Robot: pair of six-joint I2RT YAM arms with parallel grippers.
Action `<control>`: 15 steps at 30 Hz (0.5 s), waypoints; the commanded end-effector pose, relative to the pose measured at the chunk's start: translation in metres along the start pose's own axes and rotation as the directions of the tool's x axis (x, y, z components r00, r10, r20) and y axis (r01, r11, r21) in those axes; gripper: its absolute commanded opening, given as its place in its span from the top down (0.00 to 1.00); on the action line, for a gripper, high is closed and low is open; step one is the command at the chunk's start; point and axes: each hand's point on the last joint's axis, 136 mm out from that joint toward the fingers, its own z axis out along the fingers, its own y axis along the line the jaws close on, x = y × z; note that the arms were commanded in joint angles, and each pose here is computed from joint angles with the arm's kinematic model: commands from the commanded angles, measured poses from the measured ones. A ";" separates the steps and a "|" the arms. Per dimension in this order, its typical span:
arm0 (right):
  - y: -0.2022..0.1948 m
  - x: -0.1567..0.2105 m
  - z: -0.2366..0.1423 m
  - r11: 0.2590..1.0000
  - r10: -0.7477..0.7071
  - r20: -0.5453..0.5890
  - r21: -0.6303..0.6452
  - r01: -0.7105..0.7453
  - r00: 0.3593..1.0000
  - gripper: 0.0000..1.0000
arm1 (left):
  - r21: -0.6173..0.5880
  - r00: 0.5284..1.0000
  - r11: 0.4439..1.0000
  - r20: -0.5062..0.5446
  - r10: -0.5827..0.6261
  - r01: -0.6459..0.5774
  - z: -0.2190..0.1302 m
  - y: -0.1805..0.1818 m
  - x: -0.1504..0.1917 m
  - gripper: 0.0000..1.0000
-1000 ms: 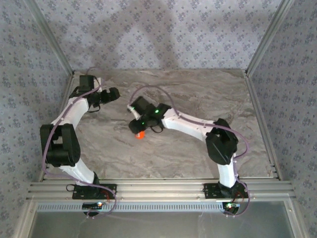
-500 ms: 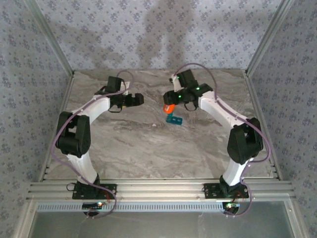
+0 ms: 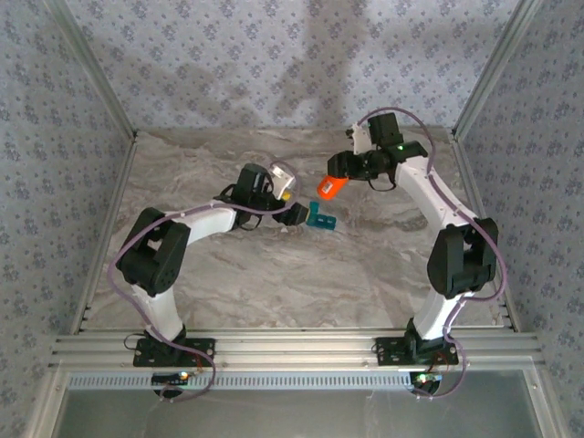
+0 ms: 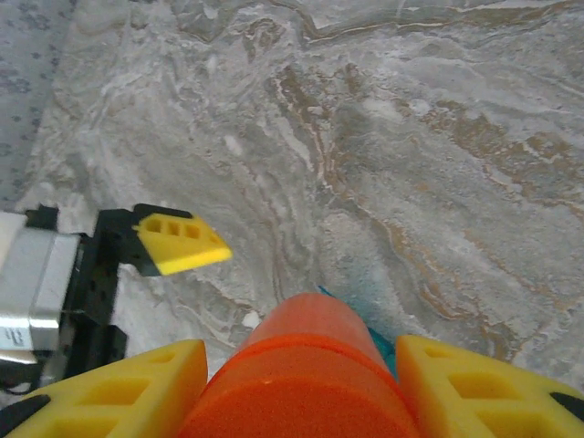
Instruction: Sort the pills into containers
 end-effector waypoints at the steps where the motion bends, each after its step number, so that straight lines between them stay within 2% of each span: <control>1: 0.018 -0.004 -0.009 0.992 0.042 0.003 -0.121 -0.041 0.999 0.59 | 0.064 0.968 0.981 0.186 0.167 -0.181 -0.011 -0.023 -0.046 0.09; 6: 0.023 -0.010 -0.003 0.982 0.066 0.025 -0.178 -0.061 0.997 0.59 | 0.093 0.944 0.965 0.249 0.215 -0.244 -0.020 -0.037 -0.055 0.10; 15: 0.051 -0.006 0.008 0.963 0.070 -0.008 -0.260 -0.070 0.998 0.59 | 0.128 0.903 0.935 0.331 0.274 -0.331 -0.036 -0.059 -0.070 0.10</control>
